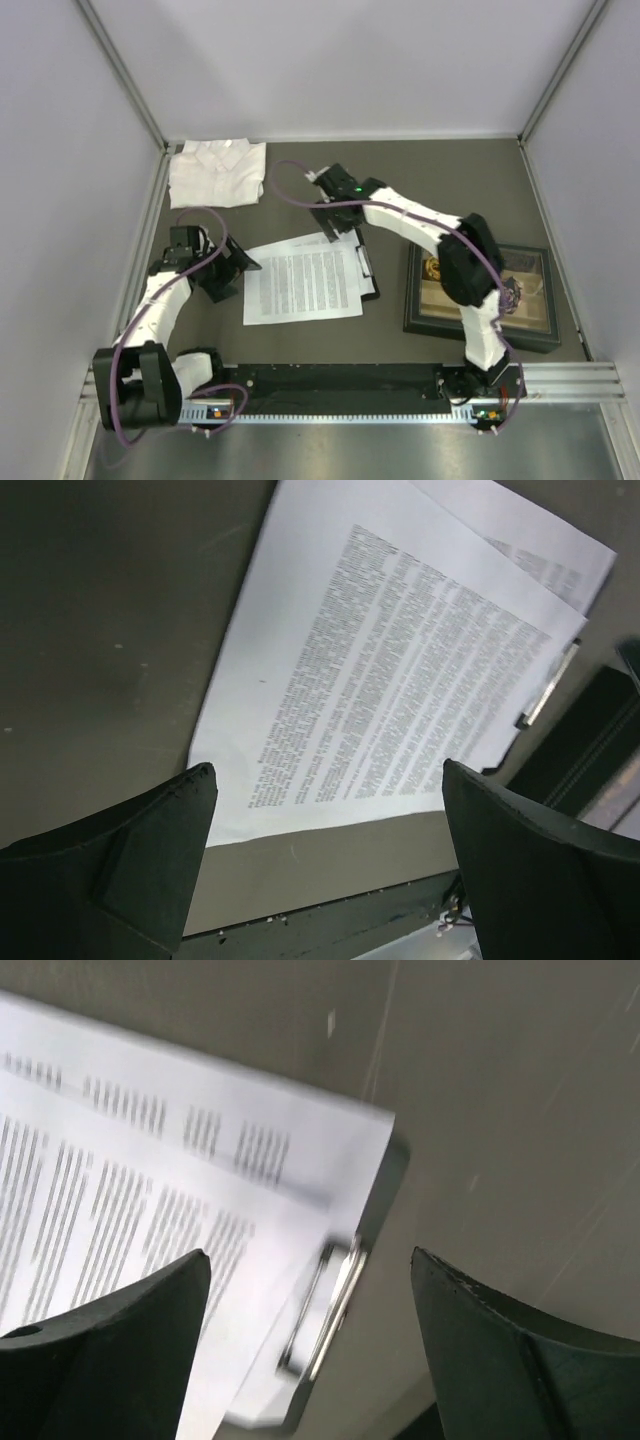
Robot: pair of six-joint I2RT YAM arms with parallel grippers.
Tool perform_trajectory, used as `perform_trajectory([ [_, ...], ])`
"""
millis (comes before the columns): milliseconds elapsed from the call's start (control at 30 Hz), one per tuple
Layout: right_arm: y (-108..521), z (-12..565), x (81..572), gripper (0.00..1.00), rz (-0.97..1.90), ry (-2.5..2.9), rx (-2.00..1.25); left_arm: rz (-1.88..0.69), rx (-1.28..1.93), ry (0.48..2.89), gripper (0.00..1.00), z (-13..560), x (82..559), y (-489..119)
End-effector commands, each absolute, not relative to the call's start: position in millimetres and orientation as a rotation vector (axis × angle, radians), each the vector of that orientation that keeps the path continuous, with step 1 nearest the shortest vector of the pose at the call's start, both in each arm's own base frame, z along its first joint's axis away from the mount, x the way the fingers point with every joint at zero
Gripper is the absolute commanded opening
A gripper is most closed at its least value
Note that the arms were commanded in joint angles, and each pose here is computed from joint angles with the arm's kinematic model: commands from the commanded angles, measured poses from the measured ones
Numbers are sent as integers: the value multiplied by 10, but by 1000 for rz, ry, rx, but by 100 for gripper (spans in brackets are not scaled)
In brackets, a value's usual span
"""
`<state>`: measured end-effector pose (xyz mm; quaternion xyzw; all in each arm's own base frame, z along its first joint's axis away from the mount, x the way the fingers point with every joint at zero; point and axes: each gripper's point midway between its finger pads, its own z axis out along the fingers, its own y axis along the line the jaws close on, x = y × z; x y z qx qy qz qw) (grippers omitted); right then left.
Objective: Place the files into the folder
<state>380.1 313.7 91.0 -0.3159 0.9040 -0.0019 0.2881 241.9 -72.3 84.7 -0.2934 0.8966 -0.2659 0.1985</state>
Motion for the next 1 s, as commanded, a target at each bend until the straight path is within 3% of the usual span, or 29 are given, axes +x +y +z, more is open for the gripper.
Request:
perform_trajectory([
  [0, 3239, 999, 2921, 79, 510, 2576, -562, -582, -882, 2545, 98, 788, 2575, -533],
  [267, 3349, 793, 1688, 77, 472, 2573, -780, -637, -900, 2602, 97, 615, 2695, -610],
  [500, 3735, 564, 1184, 77, 605, 2583, -782, -623, -936, 2575, 97, 585, 2614, -597],
  [967, 3895, 282, 1400, 80, 457, 2549, -703, -567, -1051, 2587, 98, 433, 2437, -558],
])
